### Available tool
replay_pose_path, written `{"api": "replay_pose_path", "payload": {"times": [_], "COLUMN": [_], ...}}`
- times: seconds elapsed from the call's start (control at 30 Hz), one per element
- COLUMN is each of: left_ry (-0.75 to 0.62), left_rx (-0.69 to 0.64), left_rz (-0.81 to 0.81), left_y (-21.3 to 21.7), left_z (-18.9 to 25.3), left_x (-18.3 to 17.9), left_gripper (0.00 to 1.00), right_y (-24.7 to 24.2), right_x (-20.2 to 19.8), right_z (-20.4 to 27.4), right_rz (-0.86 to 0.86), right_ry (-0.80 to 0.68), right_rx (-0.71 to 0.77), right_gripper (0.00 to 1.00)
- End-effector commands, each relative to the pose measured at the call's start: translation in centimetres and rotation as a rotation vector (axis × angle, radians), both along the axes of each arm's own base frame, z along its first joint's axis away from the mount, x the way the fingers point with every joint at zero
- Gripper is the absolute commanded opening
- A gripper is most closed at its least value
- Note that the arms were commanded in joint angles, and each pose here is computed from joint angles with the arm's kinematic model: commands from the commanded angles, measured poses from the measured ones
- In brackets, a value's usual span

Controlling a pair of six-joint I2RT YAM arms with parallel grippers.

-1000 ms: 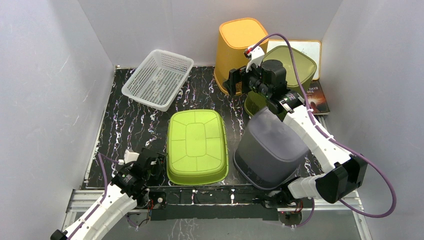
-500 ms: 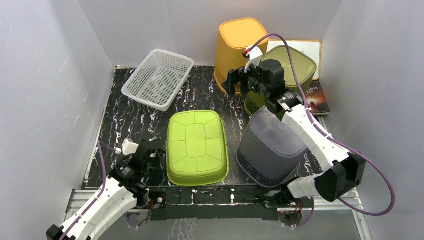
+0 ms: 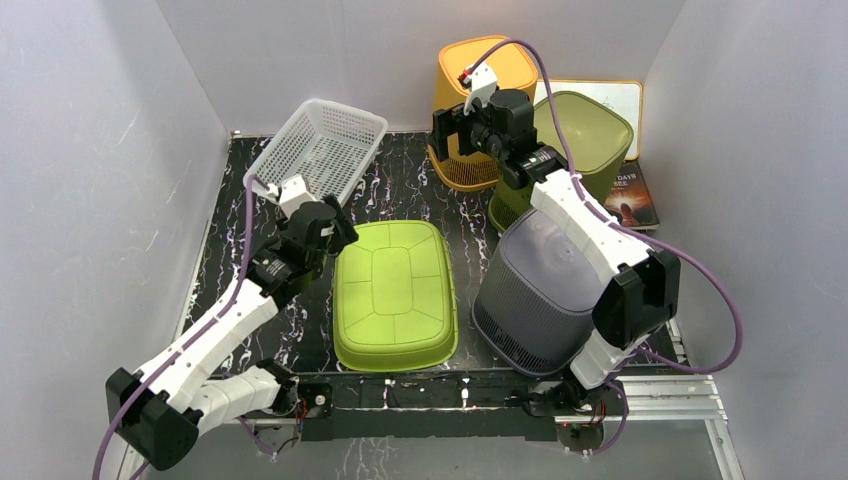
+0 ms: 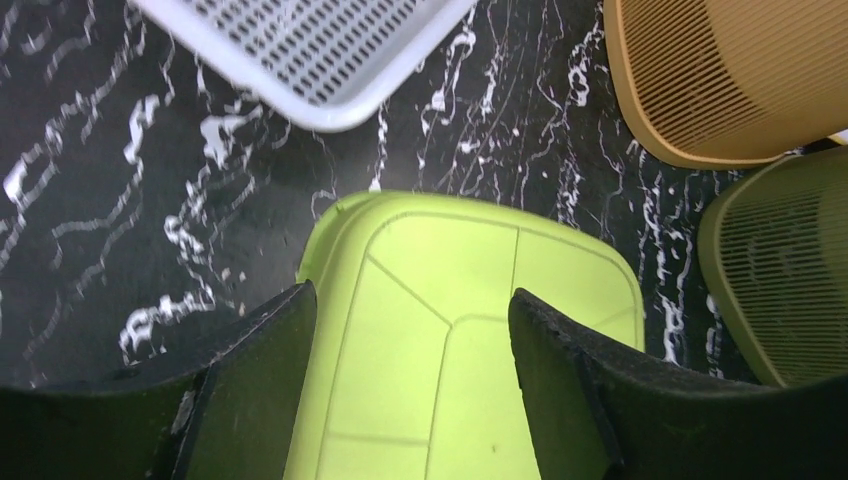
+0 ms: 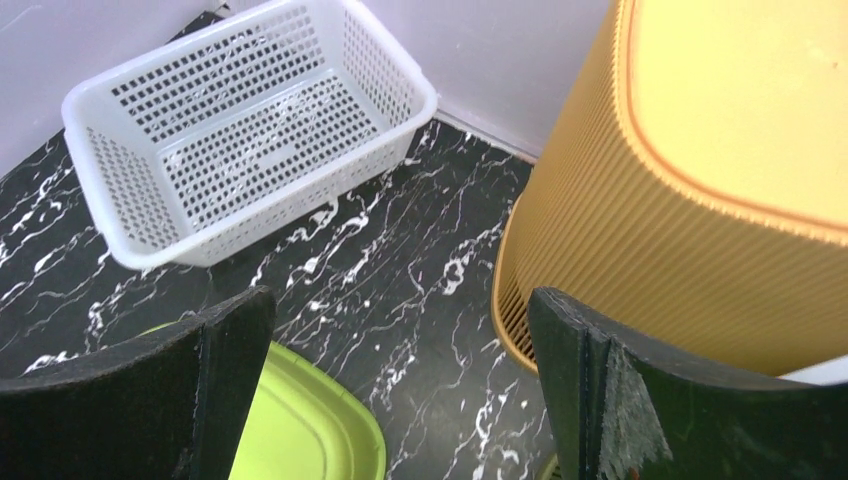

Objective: Turn the large container upside down

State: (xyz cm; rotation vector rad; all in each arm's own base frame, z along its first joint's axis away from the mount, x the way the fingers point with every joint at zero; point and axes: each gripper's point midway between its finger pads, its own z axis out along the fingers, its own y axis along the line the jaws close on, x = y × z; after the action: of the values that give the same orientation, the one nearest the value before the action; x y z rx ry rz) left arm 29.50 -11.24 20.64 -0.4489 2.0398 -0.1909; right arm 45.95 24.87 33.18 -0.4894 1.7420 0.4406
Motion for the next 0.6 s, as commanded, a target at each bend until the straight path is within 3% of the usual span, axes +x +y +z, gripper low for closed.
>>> {"api": "replay_pose_path", "payload": {"times": [0.0, 0.2, 0.37, 0.57], "left_ry": [-0.132, -0.129, -0.085, -0.047], "left_rx": [0.21, 0.309, 0.361, 0.434], "left_rz": [-0.023, -0.023, -0.039, -0.155], "left_y": [0.6, 0.9, 2.1, 1.3], "left_z": [3.4, 2.3, 0.2, -1.5], "left_x": [3.6, 9.6, 15.1, 18.9], "left_gripper": [0.69, 0.72, 0.72, 0.7], "right_y": [-0.5, -1.1, -1.3, -2.1], "right_x": [2.1, 2.4, -0.4, -4.6], "right_z": [8.3, 12.2, 13.9, 12.9], "right_rz": [-0.032, -0.029, 0.02, 0.07], "right_ry": [-0.256, -0.391, -0.402, -0.378], "right_rx": [0.089, 0.147, 0.19, 0.204], "right_gripper": [0.98, 0.98, 0.98, 0.98]}}
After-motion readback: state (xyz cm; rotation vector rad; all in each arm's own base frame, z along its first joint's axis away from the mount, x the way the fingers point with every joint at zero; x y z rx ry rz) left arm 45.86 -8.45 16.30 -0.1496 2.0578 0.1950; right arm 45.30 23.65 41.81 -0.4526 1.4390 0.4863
